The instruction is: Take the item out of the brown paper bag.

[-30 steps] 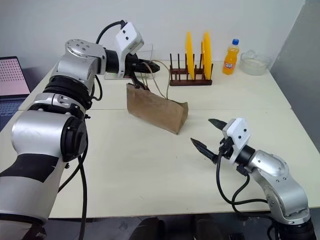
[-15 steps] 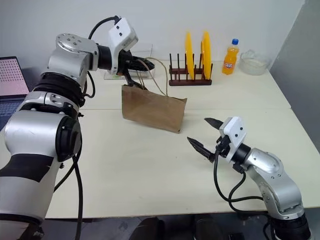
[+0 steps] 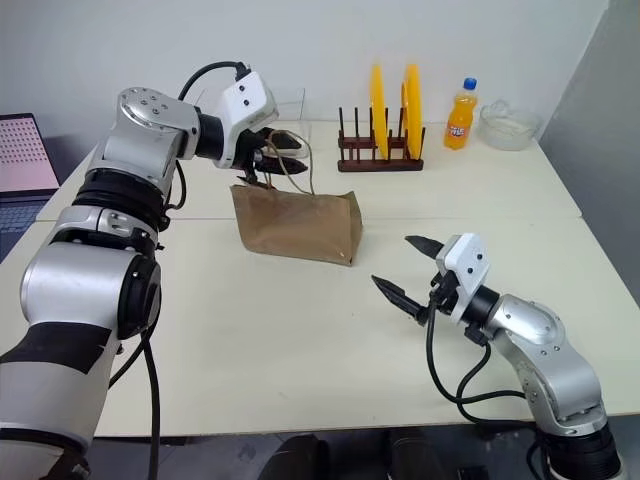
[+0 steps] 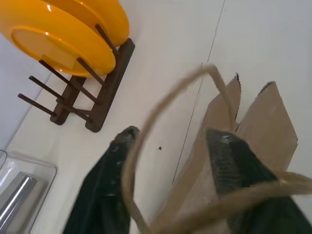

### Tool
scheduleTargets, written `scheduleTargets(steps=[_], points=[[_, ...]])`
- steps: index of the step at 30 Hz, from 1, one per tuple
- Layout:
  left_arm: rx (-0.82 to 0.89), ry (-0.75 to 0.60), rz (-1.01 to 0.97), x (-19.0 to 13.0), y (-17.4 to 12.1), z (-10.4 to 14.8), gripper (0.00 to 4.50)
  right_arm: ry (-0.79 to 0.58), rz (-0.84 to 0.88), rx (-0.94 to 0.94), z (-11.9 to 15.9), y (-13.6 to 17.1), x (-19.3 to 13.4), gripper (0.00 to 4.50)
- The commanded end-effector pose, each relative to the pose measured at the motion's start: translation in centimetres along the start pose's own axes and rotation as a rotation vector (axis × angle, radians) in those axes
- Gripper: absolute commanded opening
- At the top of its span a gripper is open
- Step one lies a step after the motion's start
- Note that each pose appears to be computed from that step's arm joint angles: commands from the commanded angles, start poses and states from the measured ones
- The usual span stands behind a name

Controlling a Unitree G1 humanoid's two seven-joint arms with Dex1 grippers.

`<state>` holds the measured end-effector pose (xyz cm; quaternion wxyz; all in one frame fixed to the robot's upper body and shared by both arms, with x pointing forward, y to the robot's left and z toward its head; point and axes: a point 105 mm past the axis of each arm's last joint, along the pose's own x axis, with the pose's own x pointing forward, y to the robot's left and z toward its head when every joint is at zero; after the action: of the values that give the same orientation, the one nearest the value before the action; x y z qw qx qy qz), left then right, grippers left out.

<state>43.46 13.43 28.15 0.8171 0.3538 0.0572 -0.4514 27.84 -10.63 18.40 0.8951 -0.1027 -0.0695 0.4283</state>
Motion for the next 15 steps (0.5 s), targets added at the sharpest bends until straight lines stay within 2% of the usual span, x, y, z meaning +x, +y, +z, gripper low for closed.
scheduleTargets(steps=[1,3,11,15], points=[[0.097,0.004,0.063,-1.7,1.2,1.0,3.47,-0.025,0.022,-0.036,1.0,0.3,-0.1,4.5],[0.101,0.011,0.074,-2.3,1.3,0.6,4.05,-0.015,0.034,-0.039,0.9,0.4,-0.2,4.5],[0.104,0.037,0.091,-4.8,0.7,-1.3,4.05,0.022,0.08,-0.055,0.7,0.6,-0.2,4.5],[0.086,0.0,0.156,-7.2,-0.6,-2.2,4.05,0.02,0.076,-0.056,1.3,0.3,0.1,4.5]])
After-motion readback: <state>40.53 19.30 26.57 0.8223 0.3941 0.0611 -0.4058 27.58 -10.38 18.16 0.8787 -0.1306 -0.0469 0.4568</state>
